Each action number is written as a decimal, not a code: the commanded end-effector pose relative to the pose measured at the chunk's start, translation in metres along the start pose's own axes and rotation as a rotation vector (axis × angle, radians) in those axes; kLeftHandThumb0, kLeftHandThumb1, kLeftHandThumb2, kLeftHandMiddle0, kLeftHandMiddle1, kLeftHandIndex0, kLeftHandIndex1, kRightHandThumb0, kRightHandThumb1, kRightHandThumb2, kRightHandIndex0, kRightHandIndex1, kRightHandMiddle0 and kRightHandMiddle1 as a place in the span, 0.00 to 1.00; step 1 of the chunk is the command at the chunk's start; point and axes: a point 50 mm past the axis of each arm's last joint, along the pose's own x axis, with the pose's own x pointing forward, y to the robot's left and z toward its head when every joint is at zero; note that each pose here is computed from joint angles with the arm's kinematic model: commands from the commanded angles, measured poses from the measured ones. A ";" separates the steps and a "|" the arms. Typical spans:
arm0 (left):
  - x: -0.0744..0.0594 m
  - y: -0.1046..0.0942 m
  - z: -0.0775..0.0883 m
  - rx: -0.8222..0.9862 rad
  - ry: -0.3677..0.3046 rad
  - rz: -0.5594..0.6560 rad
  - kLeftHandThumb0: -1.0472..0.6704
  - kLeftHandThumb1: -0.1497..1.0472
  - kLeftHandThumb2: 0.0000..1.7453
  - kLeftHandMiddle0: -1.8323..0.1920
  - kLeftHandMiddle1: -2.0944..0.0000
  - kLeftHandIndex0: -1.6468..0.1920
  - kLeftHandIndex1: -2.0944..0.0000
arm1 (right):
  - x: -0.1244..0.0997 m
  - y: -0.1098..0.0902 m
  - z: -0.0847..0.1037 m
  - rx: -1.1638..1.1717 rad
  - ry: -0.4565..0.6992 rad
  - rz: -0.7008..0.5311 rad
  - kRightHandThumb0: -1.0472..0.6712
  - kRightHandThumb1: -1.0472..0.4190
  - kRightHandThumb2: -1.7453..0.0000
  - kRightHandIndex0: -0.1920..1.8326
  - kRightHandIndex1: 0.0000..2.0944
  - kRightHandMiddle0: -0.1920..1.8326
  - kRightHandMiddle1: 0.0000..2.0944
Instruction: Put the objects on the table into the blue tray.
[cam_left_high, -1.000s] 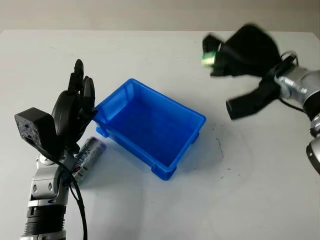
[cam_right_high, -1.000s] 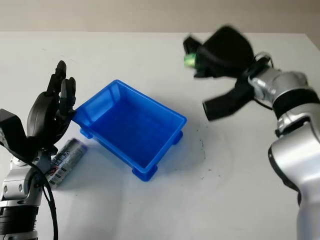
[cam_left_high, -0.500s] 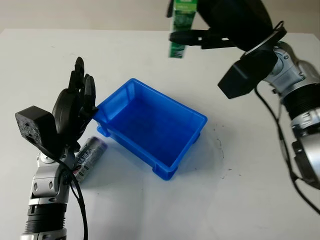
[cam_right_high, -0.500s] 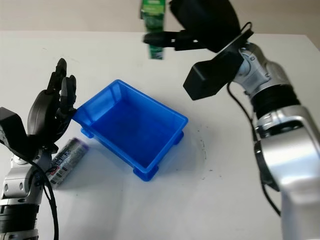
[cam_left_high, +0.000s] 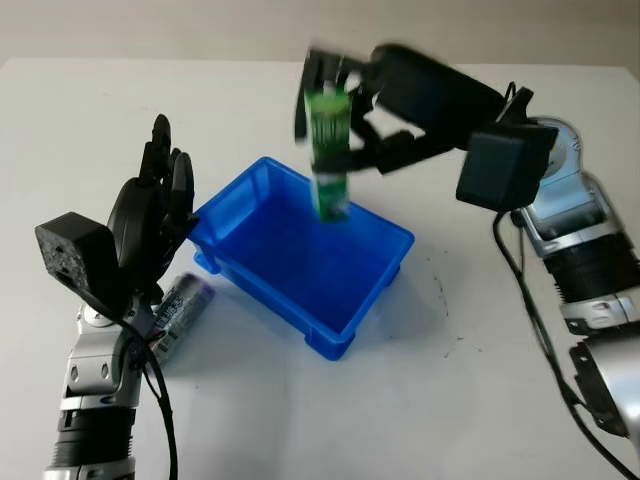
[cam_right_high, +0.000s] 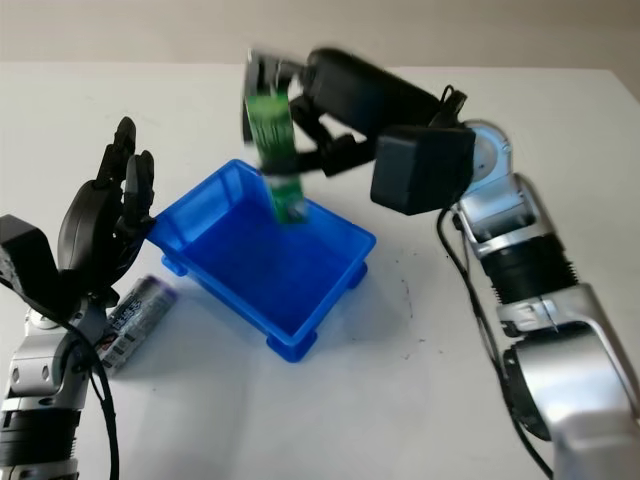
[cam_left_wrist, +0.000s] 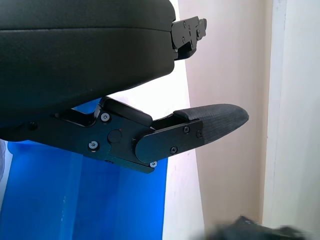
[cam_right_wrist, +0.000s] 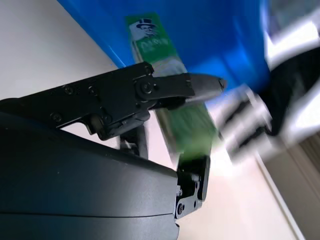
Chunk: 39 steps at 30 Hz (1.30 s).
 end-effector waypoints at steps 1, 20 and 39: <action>-0.002 0.001 0.001 0.003 -0.012 0.008 0.16 1.00 0.39 1.00 1.00 1.00 1.00 | -0.002 -0.004 0.005 -0.038 0.012 0.033 0.15 0.00 0.78 0.01 0.03 0.01 0.06; -0.001 -0.002 -0.003 -0.009 -0.005 -0.008 0.16 1.00 0.38 1.00 1.00 1.00 1.00 | -0.023 -0.032 -0.012 -0.036 -0.053 -0.624 0.09 0.00 0.74 0.00 0.00 0.00 0.00; -0.001 0.001 0.001 0.024 -0.006 -0.004 0.16 1.00 0.39 1.00 1.00 1.00 1.00 | -0.062 0.056 -0.075 0.606 0.178 -0.893 0.15 0.00 0.67 0.00 0.00 0.00 0.00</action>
